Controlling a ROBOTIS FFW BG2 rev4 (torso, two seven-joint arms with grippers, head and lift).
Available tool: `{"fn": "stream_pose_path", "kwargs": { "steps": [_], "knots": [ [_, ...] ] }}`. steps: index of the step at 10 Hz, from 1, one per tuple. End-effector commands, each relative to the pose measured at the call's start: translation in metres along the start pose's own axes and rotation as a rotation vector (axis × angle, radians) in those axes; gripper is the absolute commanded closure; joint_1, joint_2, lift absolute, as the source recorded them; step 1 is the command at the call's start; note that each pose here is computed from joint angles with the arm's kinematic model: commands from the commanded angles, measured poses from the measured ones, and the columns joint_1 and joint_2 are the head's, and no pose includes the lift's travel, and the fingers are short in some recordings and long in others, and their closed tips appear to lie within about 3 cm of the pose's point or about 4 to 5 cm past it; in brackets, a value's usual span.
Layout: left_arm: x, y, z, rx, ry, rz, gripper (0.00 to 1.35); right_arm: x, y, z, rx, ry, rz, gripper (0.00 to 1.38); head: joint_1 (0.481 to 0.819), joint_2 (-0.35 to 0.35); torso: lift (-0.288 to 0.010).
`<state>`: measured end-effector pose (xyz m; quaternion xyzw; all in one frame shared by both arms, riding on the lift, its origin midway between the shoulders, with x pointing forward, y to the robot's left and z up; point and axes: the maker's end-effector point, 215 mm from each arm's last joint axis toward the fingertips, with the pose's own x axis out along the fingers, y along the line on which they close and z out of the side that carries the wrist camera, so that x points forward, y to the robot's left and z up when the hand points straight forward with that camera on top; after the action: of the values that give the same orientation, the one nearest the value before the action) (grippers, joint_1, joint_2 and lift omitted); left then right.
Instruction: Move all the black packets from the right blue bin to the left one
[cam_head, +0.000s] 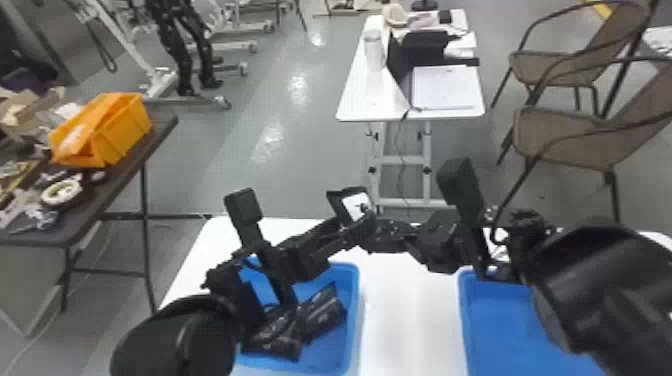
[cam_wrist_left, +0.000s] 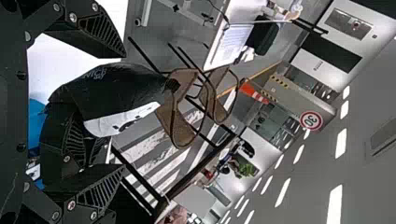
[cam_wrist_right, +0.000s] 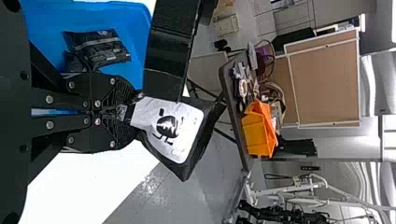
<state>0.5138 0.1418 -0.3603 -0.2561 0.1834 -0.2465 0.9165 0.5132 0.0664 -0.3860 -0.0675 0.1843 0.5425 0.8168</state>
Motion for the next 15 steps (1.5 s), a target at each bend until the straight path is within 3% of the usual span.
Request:
{"fn": "stream_pose_path", "kwargs": {
  "steps": [1,2,3,4,6,7,8,9,10,11,13,14,15],
  "knots": [
    [0.0,0.003,0.003,0.011,-0.004,0.008,0.27,0.004,0.002,0.006,-0.01,-0.005,0.012,1.28,0.695,0.22,0.0],
    [-0.001,0.006,0.007,0.034,-0.015,0.017,0.99,0.005,0.002,0.005,-0.006,-0.005,0.016,1.28,0.695,0.226,0.0],
    [-0.001,0.009,0.004,0.022,-0.012,0.043,1.19,0.005,0.003,0.006,-0.008,-0.007,0.016,1.28,0.695,0.229,0.0],
    [-0.002,0.009,0.01,0.036,-0.038,0.046,1.22,0.006,0.004,0.005,-0.005,-0.008,0.018,1.28,0.695,0.236,0.0],
    [-0.004,0.009,0.016,0.037,-0.087,0.055,1.22,0.008,0.005,0.003,0.008,-0.008,0.024,1.28,0.695,0.239,0.0],
    [-0.009,0.014,0.019,0.032,-0.111,0.071,1.22,0.009,0.005,0.001,0.015,-0.013,0.024,1.05,0.695,0.24,0.0],
    [-0.016,0.025,0.019,0.032,-0.129,0.11,1.22,0.008,0.004,-0.003,0.028,-0.022,0.021,0.47,0.695,0.247,0.0],
    [-0.027,0.042,0.023,0.086,-0.151,0.179,1.22,0.001,-0.002,-0.006,0.041,-0.035,-0.003,0.03,0.695,0.257,0.0],
    [-0.044,0.067,0.023,0.182,-0.156,0.281,1.22,-0.015,-0.018,-0.009,0.05,-0.056,-0.065,0.05,0.695,0.267,0.0],
    [-0.073,0.102,0.016,0.321,-0.136,0.417,1.22,-0.042,-0.041,-0.021,0.099,-0.077,-0.183,0.18,0.695,0.273,0.0],
    [-0.134,0.168,-0.022,0.5,0.019,0.639,1.22,-0.108,-0.072,-0.082,0.209,-0.042,-0.406,0.28,0.695,0.283,0.0],
    [-0.145,0.18,-0.038,0.505,0.049,0.661,1.08,-0.137,-0.076,-0.111,0.231,-0.003,-0.473,0.29,0.695,0.281,0.0],
    [-0.151,0.184,-0.044,0.496,0.053,0.668,0.59,-0.163,-0.075,-0.146,0.259,0.048,-0.537,0.29,0.695,0.277,0.0]
  ]
}}
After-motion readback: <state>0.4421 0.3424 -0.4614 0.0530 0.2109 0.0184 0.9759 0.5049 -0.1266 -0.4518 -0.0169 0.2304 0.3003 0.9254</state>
